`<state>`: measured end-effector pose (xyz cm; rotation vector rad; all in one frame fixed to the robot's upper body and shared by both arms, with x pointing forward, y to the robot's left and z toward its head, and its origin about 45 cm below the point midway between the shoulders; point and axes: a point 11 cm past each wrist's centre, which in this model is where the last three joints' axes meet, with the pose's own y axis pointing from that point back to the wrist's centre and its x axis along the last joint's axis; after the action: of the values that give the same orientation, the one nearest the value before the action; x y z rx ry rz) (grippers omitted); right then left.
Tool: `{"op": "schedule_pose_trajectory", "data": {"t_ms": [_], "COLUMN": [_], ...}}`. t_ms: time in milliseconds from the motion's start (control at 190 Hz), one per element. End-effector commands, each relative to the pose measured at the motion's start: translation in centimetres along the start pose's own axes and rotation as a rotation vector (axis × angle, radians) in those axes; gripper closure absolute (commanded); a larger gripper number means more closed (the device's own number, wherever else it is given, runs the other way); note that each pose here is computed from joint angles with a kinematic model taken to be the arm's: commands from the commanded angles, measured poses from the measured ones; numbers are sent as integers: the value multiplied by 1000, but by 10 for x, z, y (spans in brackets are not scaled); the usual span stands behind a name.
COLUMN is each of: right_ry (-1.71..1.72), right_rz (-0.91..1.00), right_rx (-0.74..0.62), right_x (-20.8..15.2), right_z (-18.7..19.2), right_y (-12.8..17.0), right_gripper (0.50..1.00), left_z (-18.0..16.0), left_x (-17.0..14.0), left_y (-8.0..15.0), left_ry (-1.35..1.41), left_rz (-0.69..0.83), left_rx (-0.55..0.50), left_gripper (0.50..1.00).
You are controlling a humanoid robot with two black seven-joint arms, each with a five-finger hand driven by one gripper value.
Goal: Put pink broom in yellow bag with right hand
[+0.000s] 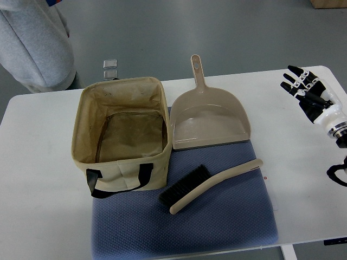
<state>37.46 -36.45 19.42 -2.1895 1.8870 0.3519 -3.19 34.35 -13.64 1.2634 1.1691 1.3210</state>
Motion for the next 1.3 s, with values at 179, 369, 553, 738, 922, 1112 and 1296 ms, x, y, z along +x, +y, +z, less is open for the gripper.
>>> {"op": "schedule_pose_trajectory", "data": {"t_ms": [179,369,553,738,922,1112,1296], "right_ry": [1,-1,1,0,1,0,2], "right_rz": [-1,0,-2,-6,-6,-8,-14], "right_rx": [-1,-3,-1,5,6,10,19], "right_x": [0,0,0,-2,-1,-3,-5], "right_z": [0,1,0,-2,-3,-4,-8], "right_y": [0,0,0,-2,-2,-4,-7], "right_gripper": [572,572,572,572,572,572,572], "left_z": [-1,-1,-1,-1,-1,-1,-1], "left_x": [0,0,0,0,0,0,0], "left_y": [0,0,0,0,0,0,0], "left_ry": [3,2,2,2,2,2,2], "left_rz": [2,0,0,0,-1,0,0], "left_rx": [1,2,2,2,2,2,2], "left_gripper": [500,500,500,500,500,500,500]}}
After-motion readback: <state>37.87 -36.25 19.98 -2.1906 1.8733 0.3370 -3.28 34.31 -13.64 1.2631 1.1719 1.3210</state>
